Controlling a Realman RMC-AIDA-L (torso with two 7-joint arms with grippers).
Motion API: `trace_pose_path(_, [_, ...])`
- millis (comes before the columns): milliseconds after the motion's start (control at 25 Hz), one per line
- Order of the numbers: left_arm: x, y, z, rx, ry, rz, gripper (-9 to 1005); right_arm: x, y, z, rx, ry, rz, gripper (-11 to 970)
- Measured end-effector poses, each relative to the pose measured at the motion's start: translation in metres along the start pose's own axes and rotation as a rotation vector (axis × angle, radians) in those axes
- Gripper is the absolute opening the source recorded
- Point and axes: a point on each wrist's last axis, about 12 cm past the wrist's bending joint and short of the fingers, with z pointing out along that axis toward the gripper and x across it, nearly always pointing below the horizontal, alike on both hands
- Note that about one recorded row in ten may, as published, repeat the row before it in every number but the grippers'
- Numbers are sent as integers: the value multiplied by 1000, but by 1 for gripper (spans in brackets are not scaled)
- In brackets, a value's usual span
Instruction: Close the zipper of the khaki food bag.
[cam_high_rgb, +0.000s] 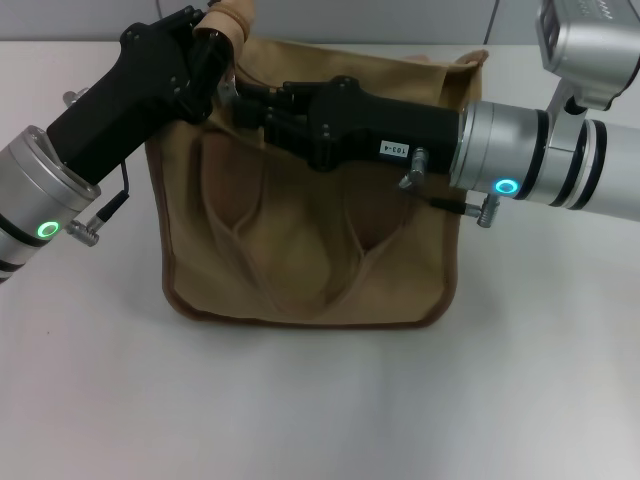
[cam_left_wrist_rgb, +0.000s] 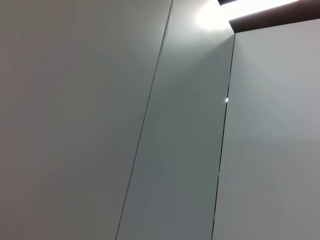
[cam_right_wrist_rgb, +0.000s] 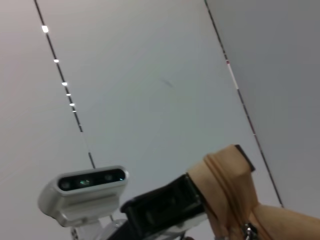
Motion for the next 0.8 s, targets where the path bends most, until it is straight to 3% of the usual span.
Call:
trace_pose_path(280, [0, 0, 1, 2, 1, 1, 20, 2, 2, 3, -10, 5, -63, 204])
trace_pose_path(800, [0, 0, 1, 1, 0, 1, 20, 3, 1, -5, 15, -22, -56, 274])
